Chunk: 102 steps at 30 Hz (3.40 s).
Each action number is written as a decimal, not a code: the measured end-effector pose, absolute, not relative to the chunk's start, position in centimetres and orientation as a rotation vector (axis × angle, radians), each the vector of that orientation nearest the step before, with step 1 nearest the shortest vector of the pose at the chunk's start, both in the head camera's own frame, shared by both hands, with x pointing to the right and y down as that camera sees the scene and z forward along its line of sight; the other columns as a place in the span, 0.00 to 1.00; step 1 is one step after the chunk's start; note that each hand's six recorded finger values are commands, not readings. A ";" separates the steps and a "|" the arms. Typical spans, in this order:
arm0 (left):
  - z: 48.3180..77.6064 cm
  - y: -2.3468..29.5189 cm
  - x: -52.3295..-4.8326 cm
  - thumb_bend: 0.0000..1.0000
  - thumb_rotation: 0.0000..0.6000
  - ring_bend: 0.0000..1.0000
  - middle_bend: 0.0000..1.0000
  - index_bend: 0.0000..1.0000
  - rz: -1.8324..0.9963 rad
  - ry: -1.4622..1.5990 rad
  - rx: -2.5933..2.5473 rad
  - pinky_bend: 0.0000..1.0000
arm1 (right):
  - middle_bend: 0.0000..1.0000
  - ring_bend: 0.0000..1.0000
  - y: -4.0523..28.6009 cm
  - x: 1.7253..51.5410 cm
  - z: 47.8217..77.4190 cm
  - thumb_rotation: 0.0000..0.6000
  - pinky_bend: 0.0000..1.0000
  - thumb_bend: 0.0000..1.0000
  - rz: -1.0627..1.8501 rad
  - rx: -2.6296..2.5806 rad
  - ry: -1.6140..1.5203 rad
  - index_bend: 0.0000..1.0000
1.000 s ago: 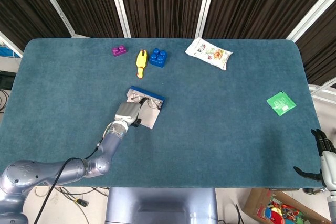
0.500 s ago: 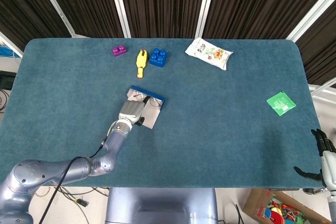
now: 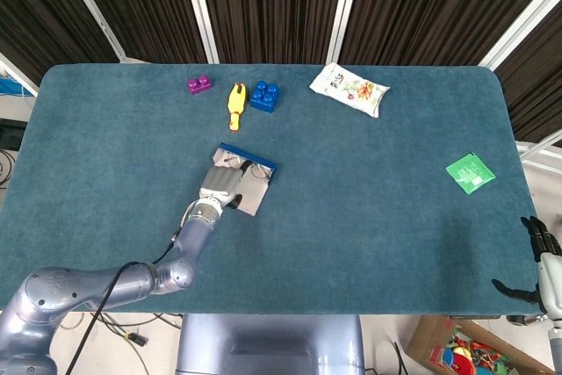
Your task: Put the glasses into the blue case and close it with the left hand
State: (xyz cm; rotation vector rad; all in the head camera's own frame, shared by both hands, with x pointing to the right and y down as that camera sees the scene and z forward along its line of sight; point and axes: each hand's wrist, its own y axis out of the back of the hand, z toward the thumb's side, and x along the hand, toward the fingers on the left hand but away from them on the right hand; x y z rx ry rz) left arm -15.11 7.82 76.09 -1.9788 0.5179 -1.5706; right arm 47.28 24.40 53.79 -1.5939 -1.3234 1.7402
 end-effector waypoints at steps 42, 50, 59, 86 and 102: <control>75.4 10.6 -21.6 0.13 1.00 0.08 0.16 0.20 -1.255 0.492 -1.791 0.13 | 0.02 0.13 24.5 47.5 53.7 1.00 0.24 0.19 1.743 -1.593 -1.338 0.00; 75.4 10.4 -20.2 0.19 1.00 0.08 0.16 0.21 -1.226 0.493 -1.780 0.13 | 0.02 0.13 24.5 47.5 53.7 1.00 0.24 0.19 1.744 -1.596 -1.337 0.00; 76.0 10.4 -19.4 0.19 1.00 0.08 0.16 0.21 -1.230 0.466 -1.766 0.12 | 0.02 0.13 24.5 47.5 53.7 1.00 0.24 0.19 1.746 -1.597 -1.339 0.00; 76.1 9.4 -18.2 0.29 1.00 0.08 0.15 0.27 -1.190 0.454 -1.699 0.12 | 0.02 0.13 24.5 47.5 53.7 1.00 0.24 0.19 1.745 -1.595 -1.341 0.00; 76.5 6.2 -16.5 0.36 1.00 0.08 0.15 0.37 -1.201 0.505 -1.646 0.11 | 0.02 0.13 24.6 47.5 53.6 1.00 0.24 0.19 1.751 -1.599 -1.340 0.00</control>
